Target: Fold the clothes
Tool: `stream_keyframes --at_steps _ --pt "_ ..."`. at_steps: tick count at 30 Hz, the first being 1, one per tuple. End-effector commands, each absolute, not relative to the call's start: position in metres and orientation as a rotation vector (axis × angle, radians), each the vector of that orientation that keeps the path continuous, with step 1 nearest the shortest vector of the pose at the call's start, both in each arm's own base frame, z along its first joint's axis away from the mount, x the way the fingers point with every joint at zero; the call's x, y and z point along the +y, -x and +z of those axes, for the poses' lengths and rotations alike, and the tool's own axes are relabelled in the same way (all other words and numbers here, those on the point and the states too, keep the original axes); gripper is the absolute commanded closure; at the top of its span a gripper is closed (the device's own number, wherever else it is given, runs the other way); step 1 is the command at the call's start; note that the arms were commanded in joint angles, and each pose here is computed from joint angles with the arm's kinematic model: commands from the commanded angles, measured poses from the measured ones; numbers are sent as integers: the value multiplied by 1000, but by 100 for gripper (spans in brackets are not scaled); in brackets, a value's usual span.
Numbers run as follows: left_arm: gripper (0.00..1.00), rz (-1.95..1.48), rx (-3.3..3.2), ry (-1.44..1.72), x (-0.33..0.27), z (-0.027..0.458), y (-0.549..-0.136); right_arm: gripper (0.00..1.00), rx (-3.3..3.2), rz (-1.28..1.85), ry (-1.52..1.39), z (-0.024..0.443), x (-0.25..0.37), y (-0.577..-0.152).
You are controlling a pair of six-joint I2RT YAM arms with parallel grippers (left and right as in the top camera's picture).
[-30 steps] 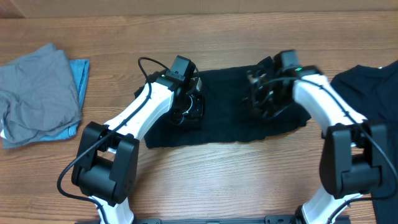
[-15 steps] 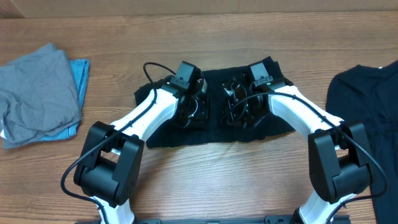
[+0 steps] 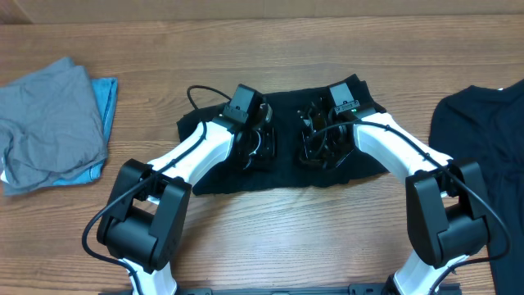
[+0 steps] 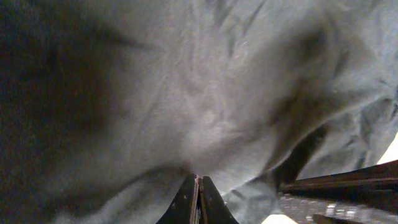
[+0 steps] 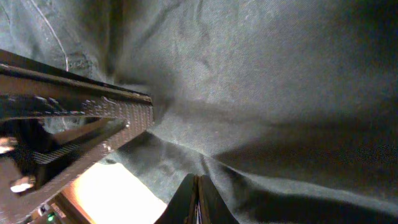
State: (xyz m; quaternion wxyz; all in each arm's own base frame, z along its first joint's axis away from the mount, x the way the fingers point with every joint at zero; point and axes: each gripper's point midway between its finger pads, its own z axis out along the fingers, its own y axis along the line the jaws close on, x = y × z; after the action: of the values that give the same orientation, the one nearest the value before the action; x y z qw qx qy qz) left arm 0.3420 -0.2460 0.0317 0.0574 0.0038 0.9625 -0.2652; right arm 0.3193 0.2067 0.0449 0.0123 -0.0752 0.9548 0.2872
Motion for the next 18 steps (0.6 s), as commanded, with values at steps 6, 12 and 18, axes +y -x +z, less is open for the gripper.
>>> stream_keyframes --at_steps 6,12,18 --pt "95 -803 2935 38 -243 18 -332 96 2929 858 223 52 206 -328" --pt "94 -666 2969 76 -224 -1 -323 96 2950 798 201 42 200 -331" --pt "94 -601 2975 93 -215 -10 -321 96 2973 797 188 27 201 -333"
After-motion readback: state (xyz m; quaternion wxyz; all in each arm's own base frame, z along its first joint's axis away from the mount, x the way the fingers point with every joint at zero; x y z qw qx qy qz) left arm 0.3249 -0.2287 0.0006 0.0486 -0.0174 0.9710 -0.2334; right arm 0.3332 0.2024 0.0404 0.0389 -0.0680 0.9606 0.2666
